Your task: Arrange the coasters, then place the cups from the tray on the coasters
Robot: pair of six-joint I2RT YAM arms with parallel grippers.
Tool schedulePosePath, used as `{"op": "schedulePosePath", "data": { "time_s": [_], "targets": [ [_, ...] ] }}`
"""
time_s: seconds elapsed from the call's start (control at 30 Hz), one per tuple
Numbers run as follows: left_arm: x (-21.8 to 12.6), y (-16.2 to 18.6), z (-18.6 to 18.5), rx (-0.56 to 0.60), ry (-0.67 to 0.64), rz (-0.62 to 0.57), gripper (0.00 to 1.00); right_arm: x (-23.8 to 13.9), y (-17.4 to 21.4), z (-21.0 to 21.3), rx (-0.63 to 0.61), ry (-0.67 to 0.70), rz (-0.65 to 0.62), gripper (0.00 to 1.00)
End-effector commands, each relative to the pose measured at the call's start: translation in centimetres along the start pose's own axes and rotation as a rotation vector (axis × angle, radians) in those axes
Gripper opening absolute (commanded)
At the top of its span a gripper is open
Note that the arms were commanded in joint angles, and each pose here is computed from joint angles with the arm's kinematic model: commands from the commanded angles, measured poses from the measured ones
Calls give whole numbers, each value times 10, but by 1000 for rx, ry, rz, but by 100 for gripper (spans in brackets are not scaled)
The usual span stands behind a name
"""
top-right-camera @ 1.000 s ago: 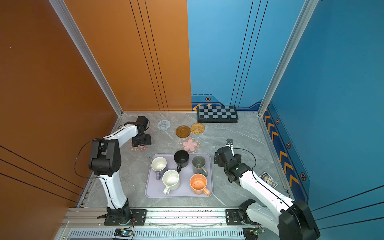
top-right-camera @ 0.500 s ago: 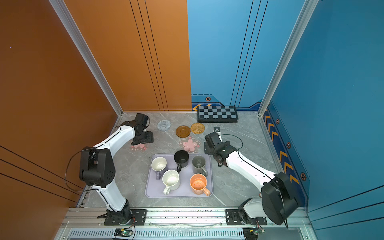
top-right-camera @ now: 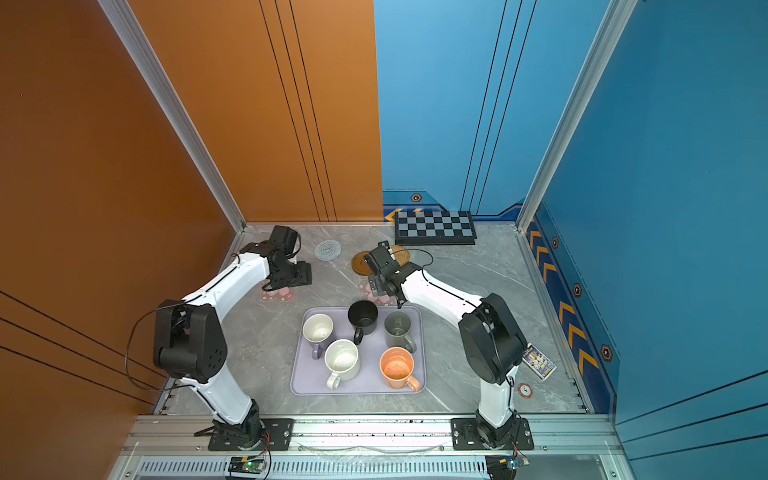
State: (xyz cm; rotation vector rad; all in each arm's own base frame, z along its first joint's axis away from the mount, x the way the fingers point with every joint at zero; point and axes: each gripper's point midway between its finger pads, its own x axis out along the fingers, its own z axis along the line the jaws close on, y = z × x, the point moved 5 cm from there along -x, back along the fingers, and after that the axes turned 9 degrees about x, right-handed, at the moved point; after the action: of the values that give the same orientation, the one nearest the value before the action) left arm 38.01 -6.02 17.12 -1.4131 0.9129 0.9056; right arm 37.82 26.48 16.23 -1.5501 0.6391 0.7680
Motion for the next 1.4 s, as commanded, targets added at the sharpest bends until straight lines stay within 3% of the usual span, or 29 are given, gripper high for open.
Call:
{"op": "schedulePosePath", "data": {
  "time_s": [0.0,0.63,1.37],
  "targets": [
    [-3,5,-7,-34,55,-18,76,8,7,15,-63,-16,82,97],
    [18,8,-13,-65,120,-3,76,58,13,63,-124,-52,192,97],
    [31,16,-12,-79,110,41,76,67,44,75,-325,51,229,96]
  ]
}}
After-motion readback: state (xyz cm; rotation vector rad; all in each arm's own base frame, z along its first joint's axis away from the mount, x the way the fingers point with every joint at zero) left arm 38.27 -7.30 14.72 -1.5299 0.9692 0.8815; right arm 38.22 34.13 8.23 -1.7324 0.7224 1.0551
